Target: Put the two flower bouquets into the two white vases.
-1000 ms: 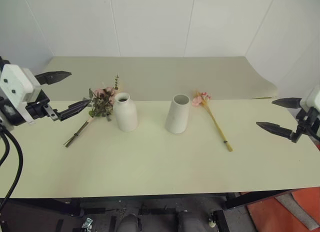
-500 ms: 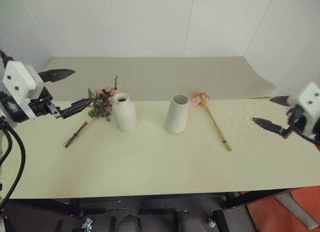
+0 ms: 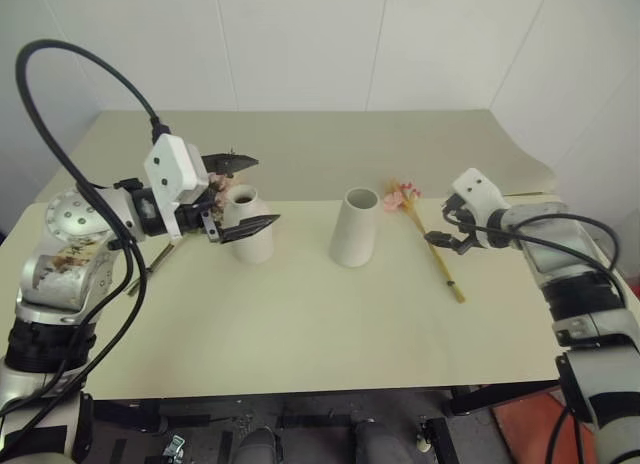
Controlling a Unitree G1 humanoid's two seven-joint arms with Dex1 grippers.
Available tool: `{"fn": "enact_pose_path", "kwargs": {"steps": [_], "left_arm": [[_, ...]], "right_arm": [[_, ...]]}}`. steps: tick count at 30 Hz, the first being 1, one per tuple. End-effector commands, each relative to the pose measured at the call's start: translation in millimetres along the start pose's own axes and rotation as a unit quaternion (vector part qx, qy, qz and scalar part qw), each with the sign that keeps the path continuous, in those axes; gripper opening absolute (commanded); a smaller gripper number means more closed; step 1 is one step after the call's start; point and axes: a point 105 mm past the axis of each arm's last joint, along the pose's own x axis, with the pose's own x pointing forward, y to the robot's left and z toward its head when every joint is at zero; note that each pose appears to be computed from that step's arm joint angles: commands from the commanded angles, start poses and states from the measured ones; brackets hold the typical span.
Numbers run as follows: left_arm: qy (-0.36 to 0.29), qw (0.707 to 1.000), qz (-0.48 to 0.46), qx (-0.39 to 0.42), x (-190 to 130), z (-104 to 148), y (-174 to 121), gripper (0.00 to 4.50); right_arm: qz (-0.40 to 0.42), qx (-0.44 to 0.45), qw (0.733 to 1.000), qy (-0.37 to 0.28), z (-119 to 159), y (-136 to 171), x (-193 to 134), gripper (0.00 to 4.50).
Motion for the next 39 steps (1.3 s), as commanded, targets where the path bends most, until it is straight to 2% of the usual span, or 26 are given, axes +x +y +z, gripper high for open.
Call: {"fn": "enact_pose_path", "kwargs": {"steps": [1, 8, 9, 11, 21, 26, 29, 32, 33, 35, 37, 39], "left_arm": [[0.004, 1.000, -0.002, 0.021, -2.9, 7.4, -0.1, 4.47], [0.014, 1.000, 0.005, 0.020, -9.9, 5.4, 0.4, 4.47], [0.015, 1.000, 0.005, 0.019, -10.0, 5.0, 0.2, 4.50], [0.015, 1.000, 0.005, 0.020, -10.1, 4.7, 0.0, 4.50], [0.016, 1.000, 0.009, 0.021, -11.5, 4.0, -0.1, 4.50], [0.020, 0.999, 0.015, 0.021, -14.3, 2.7, 0.9, 4.50], [0.023, 0.999, 0.020, 0.022, -17.5, 2.2, 1.8, 4.50], [0.027, 0.999, 0.027, 0.023, -22.7, 1.6, 4.0, 4.50], [0.029, 0.999, 0.031, 0.022, -24.6, 1.4, 5.3, 4.50], [0.030, 0.999, 0.037, 0.021, -28.0, 0.6, 7.7, 4.50], [0.034, 0.998, 0.042, 0.020, -31.8, -0.9, 10.2, 4.50], [0.040, 0.998, 0.047, 0.019, -36.2, -2.9, 12.5, 4.50]], "right_arm": [[-0.015, 0.051, 0.999, 0.012, 4.8, -13.8, -1.1, 4.48], [0.012, 0.070, 0.997, 0.025, 4.5, -7.5, 8.5, 4.48], [0.020, 0.070, 0.997, 0.031, 2.8, -4.0, 10.6, 4.11], [0.033, 0.077, 0.996, 0.039, -0.5, 1.4, 14.2, 3.63], [0.007, 0.095, 0.994, 0.051, -4.4, -1.7, 19.7, 0.06], [-0.052, 0.097, 0.994, 0.022, 7.5, -19.7, 13.6, 0.03], [-0.154, 0.085, 0.980, -0.088, 43.4, -47.9, -2.4, 0.03], [-0.254, 0.097, 0.925, -0.266, 95.5, -70.3, -43.2, 0.03], [-0.250, 0.118, 0.908, -0.314, 108.6, -70.5, -55.8, 0.03], [-0.192, 0.182, 0.875, -0.406, 132.0, -62.2, -77.0, 0.03], [-0.145, 0.175, 0.827, -0.514, 155.3, -43.2, -105.7, 0.03], [-0.097, 0.190, 0.783, -0.584, 170.4, -22.4, -127.1, 0.03]]}}
